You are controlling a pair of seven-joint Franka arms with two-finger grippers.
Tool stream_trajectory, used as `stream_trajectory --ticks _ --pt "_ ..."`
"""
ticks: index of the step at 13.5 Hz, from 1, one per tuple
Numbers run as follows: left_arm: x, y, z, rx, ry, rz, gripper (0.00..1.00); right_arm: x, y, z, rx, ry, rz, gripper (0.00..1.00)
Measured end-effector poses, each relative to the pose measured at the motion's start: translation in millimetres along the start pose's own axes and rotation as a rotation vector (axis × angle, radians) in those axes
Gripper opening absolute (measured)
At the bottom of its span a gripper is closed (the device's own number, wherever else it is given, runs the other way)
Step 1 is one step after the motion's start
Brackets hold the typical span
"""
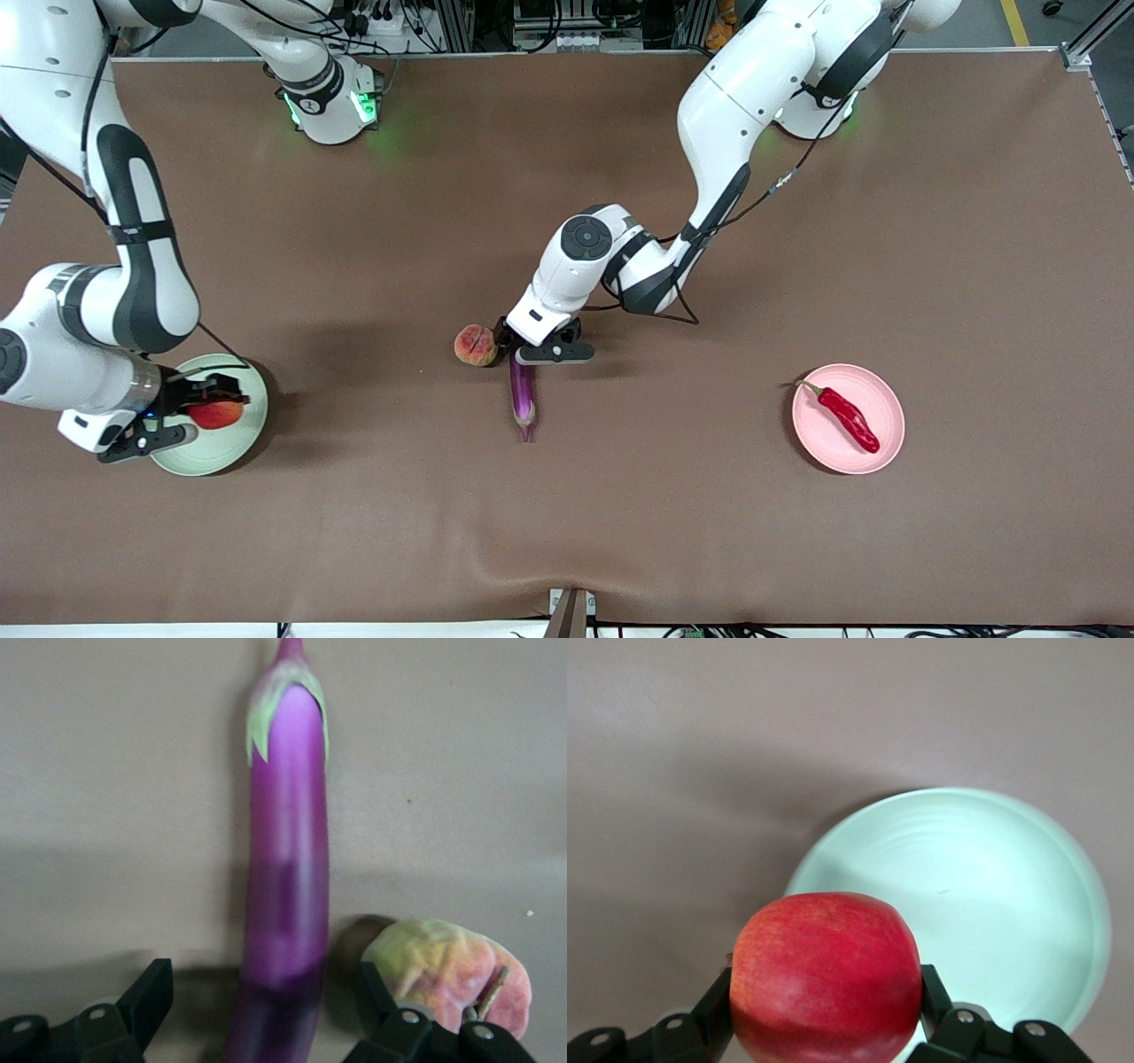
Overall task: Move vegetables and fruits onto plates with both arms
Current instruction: 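Lower the pomegranate onto the green plate while the left gripper grasps the eggplant, then place the eggplant on the pink plate while the right gripper reaches the peach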
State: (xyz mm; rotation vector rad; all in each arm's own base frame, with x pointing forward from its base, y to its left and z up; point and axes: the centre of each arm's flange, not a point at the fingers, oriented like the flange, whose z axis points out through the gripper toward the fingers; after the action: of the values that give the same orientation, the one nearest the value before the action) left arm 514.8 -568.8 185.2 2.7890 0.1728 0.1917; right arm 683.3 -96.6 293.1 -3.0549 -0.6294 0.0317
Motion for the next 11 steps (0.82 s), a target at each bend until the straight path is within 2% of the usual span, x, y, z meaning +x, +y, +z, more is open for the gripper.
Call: stream_trajectory --ticks 2,4,6,9,11 --pt "-6 3 9 -0.001 -0.005 0.004 0.9 -10 23 3 -0.029 0.031 -0.146 0.84" --pt "-7 0 16 0.005 -0.01 0.004 0.7 -22 43 15 -0.036 0.034 -0.23 0.84" --pt "-6 -2 17 0.008 -0.008 0.004 0.44 -30 56 28 -0.032 0.028 -0.252 1.0" --pt "8 1 4 0.005 0.016 -0.007 0.42 -19 35 28 0.008 0.017 -0.222 1.0" --pt "50 -6 -36 0.052 0.026 -0.054 0.42 -8 8 26 0.096 -0.028 -0.082 1.0"
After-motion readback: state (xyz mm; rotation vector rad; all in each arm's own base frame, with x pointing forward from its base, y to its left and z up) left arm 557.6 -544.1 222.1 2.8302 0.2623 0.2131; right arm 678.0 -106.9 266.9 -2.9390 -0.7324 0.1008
